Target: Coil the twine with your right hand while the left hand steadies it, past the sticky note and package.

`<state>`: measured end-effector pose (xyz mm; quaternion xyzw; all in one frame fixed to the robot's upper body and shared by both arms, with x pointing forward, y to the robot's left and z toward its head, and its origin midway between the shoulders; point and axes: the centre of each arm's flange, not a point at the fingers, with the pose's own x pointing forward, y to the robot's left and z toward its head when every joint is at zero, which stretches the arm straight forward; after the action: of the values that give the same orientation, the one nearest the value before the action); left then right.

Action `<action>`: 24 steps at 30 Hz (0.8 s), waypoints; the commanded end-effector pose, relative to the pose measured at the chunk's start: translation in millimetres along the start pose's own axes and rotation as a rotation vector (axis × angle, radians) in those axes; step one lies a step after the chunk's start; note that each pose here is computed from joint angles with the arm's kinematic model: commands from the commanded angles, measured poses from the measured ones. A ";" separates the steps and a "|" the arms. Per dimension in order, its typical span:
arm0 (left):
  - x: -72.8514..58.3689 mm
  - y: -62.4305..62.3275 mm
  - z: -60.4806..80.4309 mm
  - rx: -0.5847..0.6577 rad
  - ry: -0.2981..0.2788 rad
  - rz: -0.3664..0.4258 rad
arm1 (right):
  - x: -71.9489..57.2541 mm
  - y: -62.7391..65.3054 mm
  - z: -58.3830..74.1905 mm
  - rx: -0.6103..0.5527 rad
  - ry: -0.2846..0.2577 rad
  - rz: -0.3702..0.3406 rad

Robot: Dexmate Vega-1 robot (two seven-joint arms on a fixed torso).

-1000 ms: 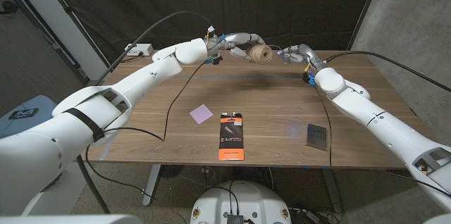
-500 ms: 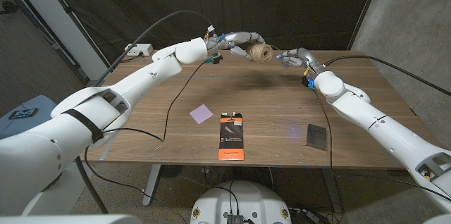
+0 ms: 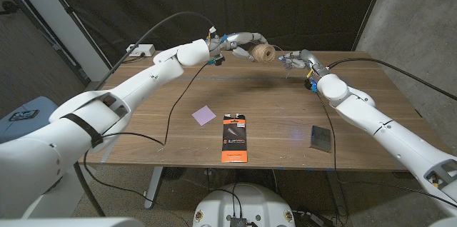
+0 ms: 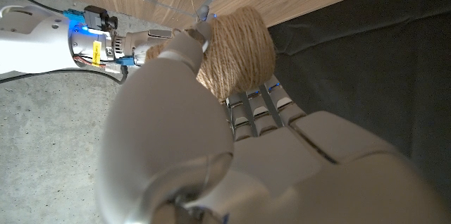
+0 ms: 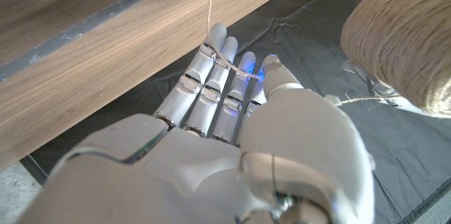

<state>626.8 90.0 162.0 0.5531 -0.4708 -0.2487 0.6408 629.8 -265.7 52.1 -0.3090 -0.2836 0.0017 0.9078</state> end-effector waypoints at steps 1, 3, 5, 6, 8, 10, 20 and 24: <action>-6.1 1.9 -3.8 0.000 0.018 0.029 | -4.8 12.0 5.0 0.014 -0.002 0.018; -6.4 2.7 -4.2 0.003 0.023 0.034 | -4.7 14.2 6.1 0.014 -0.007 0.024; -6.4 3.1 -4.6 0.004 0.024 0.035 | -4.6 16.2 7.0 0.011 -0.007 0.023; -6.6 3.2 -4.8 0.005 0.024 0.037 | -4.6 16.9 7.0 0.015 -0.007 0.025; -7.0 3.7 -5.3 0.004 0.025 0.039 | -4.8 18.5 7.2 0.020 -0.007 0.030; -7.5 4.1 -6.0 0.005 0.027 0.043 | -5.1 20.1 8.2 0.019 -0.009 0.035; -8.4 7.9 -10.3 0.010 0.032 0.057 | -6.0 27.7 12.9 0.022 -0.019 0.055; -8.2 8.3 -12.0 0.006 0.033 0.065 | -6.7 30.5 12.0 0.029 -0.013 0.057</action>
<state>630.3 101.9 163.6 0.5472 -0.4734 -0.2247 0.6527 624.1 -243.6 43.9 -0.3059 -0.2836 0.0249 0.9085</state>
